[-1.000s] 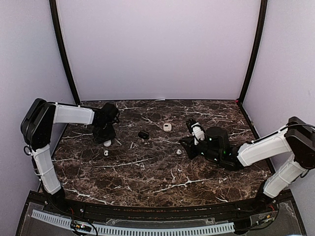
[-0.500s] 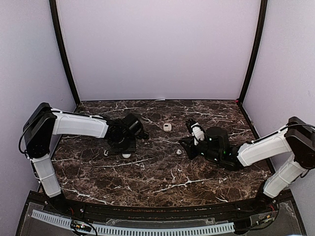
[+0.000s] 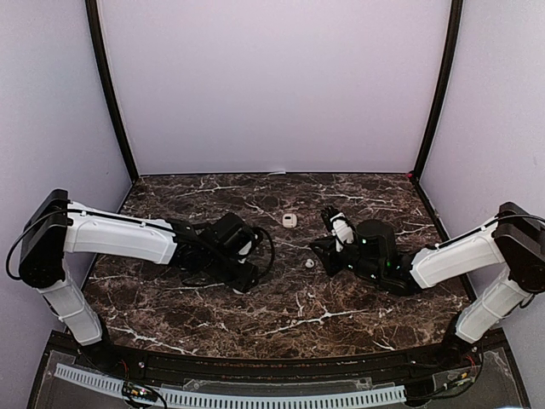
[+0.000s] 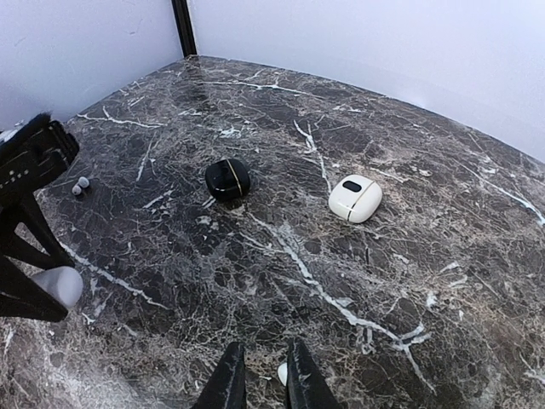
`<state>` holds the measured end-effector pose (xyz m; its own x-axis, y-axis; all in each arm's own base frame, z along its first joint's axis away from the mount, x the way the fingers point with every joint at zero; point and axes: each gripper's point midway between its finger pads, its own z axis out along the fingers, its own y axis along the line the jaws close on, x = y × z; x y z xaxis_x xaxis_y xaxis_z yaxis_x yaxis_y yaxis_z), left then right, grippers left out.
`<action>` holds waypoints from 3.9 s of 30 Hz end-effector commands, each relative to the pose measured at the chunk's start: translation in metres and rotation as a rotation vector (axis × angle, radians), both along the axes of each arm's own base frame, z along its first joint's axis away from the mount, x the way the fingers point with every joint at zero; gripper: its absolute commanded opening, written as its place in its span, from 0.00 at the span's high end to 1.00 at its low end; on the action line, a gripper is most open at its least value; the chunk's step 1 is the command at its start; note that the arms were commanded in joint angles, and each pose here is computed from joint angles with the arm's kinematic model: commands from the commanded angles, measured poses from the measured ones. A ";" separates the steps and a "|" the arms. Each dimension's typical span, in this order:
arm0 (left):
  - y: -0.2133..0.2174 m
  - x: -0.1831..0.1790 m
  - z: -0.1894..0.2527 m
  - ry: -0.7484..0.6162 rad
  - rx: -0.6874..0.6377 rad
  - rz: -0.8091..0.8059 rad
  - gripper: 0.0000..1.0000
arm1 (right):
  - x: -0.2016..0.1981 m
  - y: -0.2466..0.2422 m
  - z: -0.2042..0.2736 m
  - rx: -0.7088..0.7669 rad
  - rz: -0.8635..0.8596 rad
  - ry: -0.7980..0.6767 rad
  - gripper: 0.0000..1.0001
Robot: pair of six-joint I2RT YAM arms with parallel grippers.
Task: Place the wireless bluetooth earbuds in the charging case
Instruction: Move the charging case to the center of the board, then rotate the charging case at the center of the board.
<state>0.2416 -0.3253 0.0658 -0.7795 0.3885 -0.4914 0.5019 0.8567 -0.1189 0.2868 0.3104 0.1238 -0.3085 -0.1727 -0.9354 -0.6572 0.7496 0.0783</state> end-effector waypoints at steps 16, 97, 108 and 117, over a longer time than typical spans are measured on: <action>-0.052 -0.042 -0.005 0.027 0.014 -0.736 0.55 | 0.007 -0.001 0.013 0.013 -0.020 -0.045 0.83; -0.003 -0.008 0.002 -0.025 -0.367 -0.123 0.42 | -0.037 0.089 -0.072 -0.146 0.365 0.241 0.83; -0.004 -0.015 0.028 -0.056 -0.431 -0.181 0.12 | -0.029 0.077 -0.055 -0.109 0.303 0.187 0.83; -0.003 -0.047 0.036 -0.399 -0.417 -0.583 0.01 | -0.030 0.074 -0.045 -0.083 0.297 0.156 0.82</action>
